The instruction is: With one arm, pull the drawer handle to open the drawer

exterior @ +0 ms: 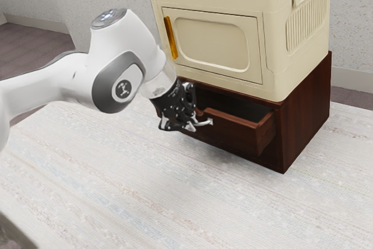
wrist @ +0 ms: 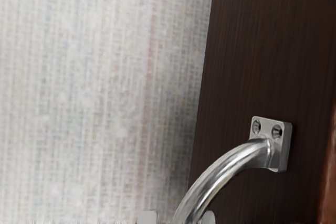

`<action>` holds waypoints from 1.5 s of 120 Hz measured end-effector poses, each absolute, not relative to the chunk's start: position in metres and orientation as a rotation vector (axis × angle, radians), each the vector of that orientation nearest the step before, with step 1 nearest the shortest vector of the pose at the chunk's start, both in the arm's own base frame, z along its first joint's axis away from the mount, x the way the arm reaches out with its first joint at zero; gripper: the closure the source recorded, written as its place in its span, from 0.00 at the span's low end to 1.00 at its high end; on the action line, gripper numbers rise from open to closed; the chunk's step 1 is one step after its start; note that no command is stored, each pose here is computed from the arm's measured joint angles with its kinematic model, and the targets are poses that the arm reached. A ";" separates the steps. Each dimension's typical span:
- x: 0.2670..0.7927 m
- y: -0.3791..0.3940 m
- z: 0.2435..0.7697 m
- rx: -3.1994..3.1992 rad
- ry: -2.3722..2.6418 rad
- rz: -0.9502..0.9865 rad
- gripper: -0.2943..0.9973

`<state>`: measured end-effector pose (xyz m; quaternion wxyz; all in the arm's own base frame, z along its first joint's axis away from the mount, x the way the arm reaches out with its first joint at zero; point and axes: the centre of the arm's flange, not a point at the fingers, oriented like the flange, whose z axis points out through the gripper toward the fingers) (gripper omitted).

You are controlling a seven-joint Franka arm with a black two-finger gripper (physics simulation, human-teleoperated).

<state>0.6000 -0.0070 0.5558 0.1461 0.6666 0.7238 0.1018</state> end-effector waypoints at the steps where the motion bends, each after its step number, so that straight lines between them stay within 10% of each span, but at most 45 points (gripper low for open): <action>1: 0.599 -0.007 0.556 1.919 2.084 0.293 0.83; 180: 0.504 0.006 0.565 1.892 2.088 0.257 0.84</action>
